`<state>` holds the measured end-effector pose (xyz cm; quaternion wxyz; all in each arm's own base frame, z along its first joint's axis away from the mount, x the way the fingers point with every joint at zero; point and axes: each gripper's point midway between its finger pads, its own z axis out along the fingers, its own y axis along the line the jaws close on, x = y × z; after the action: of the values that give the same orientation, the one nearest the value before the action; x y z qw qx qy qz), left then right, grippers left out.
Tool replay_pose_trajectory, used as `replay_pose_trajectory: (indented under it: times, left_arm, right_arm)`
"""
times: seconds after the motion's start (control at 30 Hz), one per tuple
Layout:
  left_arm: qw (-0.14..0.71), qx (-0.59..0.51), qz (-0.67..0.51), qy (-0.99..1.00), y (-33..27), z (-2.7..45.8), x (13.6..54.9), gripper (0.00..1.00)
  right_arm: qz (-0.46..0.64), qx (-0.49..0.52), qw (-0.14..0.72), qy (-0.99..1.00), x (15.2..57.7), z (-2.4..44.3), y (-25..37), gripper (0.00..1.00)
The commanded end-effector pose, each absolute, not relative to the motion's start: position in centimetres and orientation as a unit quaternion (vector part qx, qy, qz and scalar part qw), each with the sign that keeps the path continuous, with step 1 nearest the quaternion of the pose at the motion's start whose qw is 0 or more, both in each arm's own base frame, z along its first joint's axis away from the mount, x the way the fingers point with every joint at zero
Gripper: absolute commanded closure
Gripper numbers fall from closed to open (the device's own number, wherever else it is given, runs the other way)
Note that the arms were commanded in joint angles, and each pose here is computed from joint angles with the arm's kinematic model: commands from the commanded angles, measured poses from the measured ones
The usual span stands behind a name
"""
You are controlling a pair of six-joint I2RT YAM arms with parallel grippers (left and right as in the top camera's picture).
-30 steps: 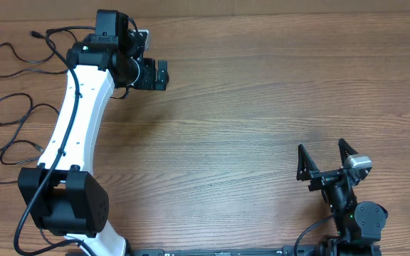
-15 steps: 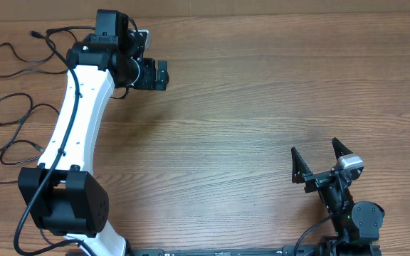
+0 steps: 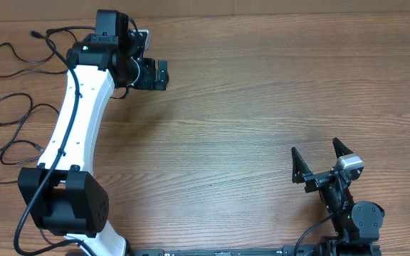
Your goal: Untangle cables
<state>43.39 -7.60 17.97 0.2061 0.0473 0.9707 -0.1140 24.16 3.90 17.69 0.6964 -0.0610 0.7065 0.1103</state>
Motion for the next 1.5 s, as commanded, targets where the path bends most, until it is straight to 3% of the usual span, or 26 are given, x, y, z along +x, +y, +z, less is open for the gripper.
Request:
replay_pose_trajectory:
  times: [0.0,1.47]
  left_arm:
    - [0.217,0.061,-0.110,0.968,-7.59,18.58,43.74,0.00]
    - [0.199,0.059,-0.110,0.972,-7.54,18.08,42.97,0.00]
  right_arm:
    - [0.105,-0.062,0.699,0.705,24.18,17.52,3.82,0.00]
    - [0.105,-0.062,0.699,0.705,24.17,17.54,3.83,0.00]
